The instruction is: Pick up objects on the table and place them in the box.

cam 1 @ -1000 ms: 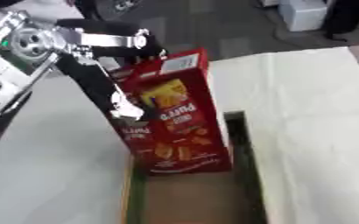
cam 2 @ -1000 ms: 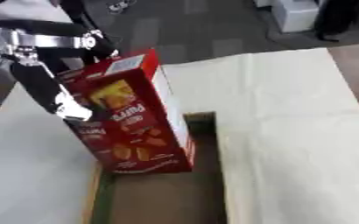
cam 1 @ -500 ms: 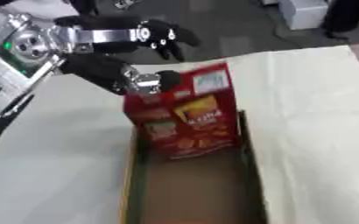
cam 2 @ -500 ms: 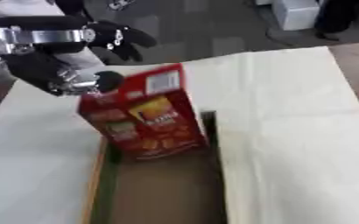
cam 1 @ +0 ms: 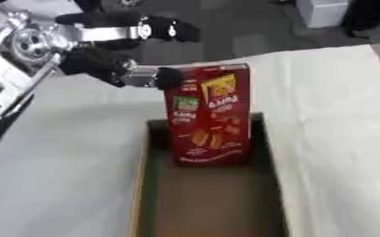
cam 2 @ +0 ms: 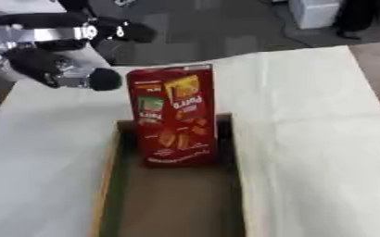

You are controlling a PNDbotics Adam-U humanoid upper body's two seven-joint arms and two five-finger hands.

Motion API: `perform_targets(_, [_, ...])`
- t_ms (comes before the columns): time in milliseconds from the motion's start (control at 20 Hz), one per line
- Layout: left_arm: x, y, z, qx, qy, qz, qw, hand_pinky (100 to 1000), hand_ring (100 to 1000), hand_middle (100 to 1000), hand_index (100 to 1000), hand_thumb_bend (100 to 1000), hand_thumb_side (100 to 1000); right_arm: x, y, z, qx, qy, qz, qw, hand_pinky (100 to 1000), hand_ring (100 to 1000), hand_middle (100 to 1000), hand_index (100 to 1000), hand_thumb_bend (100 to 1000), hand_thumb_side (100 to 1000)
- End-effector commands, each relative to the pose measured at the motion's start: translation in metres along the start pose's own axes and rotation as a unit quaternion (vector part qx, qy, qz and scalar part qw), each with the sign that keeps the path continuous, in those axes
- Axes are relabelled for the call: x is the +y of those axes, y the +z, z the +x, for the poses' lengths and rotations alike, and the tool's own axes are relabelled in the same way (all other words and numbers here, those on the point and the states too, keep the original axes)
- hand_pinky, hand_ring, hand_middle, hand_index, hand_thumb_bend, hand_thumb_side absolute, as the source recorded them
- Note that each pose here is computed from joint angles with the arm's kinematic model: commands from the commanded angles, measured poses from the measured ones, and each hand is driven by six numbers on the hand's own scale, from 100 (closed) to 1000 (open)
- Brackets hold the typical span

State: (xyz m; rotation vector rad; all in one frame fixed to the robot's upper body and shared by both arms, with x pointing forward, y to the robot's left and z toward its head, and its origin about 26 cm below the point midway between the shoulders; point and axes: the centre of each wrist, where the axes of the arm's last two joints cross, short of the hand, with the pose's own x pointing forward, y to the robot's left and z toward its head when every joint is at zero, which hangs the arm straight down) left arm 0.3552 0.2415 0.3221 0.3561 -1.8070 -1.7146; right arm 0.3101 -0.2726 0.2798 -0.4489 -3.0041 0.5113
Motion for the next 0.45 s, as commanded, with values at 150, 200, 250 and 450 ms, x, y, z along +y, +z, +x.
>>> perform_targets(150, [0.019, 0.013, -0.004, -0.001, -0.026, 0.104, 0.994, 946, 962, 1000, 1000, 224, 896, -0.004, -0.007, 0.003, -0.015, 0.004, 0.0, 1.0, 519, 726, 797, 788, 100, 656])
perform_targets(200, [0.021, 0.016, -0.004, -0.01, -0.03, 0.147, 0.989, 935, 950, 988, 1000, 179, 869, -0.004, -0.007, 0.003, -0.016, 0.004, 0.0, 1.0, 519, 726, 797, 788, 100, 656])
perform_targets(250, [0.024, 0.019, -0.003, -0.024, -0.036, 0.199, 0.979, 931, 943, 979, 1000, 149, 819, -0.004, -0.007, 0.003, -0.016, 0.003, 0.0, 1.0, 519, 726, 797, 788, 100, 656])
perform_targets(450, [0.029, 0.032, 0.004, -0.093, -0.078, 0.391, 0.912, 941, 942, 967, 1000, 124, 763, -0.004, -0.008, 0.002, -0.018, 0.003, 0.0, 1.0, 518, 727, 797, 788, 100, 656])
